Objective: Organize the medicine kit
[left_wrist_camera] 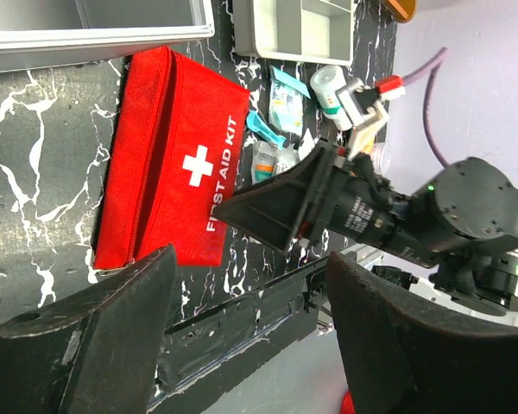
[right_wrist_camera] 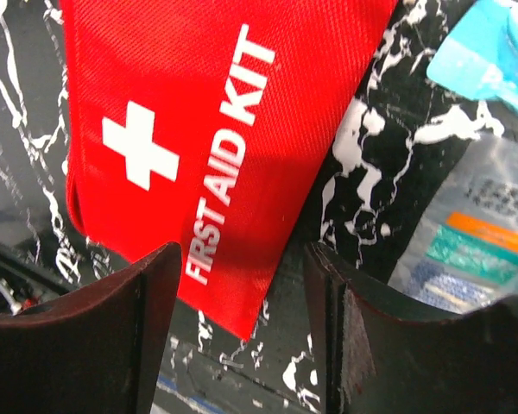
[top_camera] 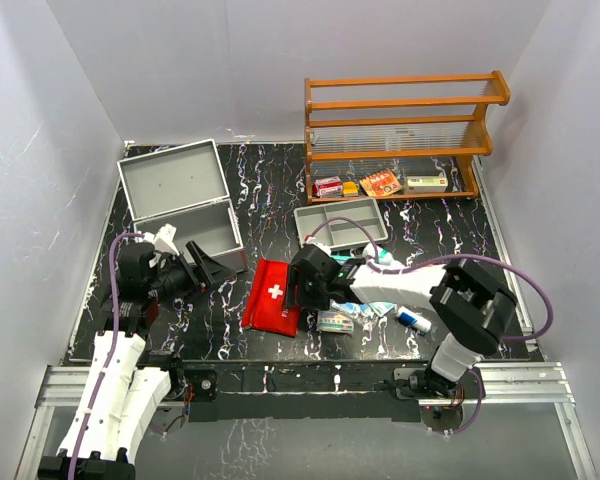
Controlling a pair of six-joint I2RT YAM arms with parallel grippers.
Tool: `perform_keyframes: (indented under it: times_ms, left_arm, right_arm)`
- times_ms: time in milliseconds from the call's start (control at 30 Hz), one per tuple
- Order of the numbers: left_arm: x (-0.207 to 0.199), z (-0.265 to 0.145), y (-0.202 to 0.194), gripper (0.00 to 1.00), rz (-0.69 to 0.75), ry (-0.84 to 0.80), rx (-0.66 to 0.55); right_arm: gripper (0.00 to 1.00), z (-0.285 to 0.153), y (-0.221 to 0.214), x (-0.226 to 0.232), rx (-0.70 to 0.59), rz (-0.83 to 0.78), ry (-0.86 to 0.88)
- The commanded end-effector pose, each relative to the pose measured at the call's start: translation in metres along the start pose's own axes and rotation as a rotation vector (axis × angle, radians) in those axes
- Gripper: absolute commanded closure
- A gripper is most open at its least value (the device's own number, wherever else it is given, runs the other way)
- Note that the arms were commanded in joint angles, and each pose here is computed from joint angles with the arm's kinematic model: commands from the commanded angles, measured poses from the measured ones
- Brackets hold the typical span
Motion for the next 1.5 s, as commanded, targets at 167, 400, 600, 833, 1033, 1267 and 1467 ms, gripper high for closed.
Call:
perform_keyframes:
  times_ms: [167,400,600,833,1033,1267,1467]
  left_arm:
    - [-0.003,0.001,-0.002,0.29,0.019,-0.028,0.010]
    - [0.001,0.004,-0.009,0.29,-0.011,-0.026,0.032]
    - [0.006,0.005,-0.015,0.27,-0.022,-0.022,0.044]
    - [-0.001,0.006,-0.009,0.25,-0.010,-0.051,0.024]
    - [-0.022,-0.001,0.012,0.20,0.052,-0.108,-0.032]
    - [-0.050,-0.013,0.035,0.12,0.087,-0.185,-0.100]
    - [-0.073,-0.016,0.045,0.13,0.069,-0.294,-0.089]
  right_arm:
    - [0.53,0.026,0.017,0.014,-0.098,0.006,-0.025]
    - [0.83,0.036,0.016,-0.002,-0.121,0.002,-0.047]
    - [1.00,0.030,0.015,0.001,-0.138,-0.018,0.030]
    - [1.00,-0.016,0.037,0.030,-0.262,-0.073,0.193]
    - [1.00,-0.061,0.052,0.056,-0.320,-0.149,0.339]
    - [1.00,-0.108,0.063,0.065,-0.396,-0.157,0.408]
    - [1.00,-0.154,0.056,0.096,-0.386,-0.215,0.596]
Point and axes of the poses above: each gripper's point midway between its finger pads, its own z axis out along the fingers, its own x axis along the line the jaws close on, y = z × x, the point moved 1 cm from there along -z, back along the fingers, and after that the axes turned 12 degrees about z, right-handed, at the moved point
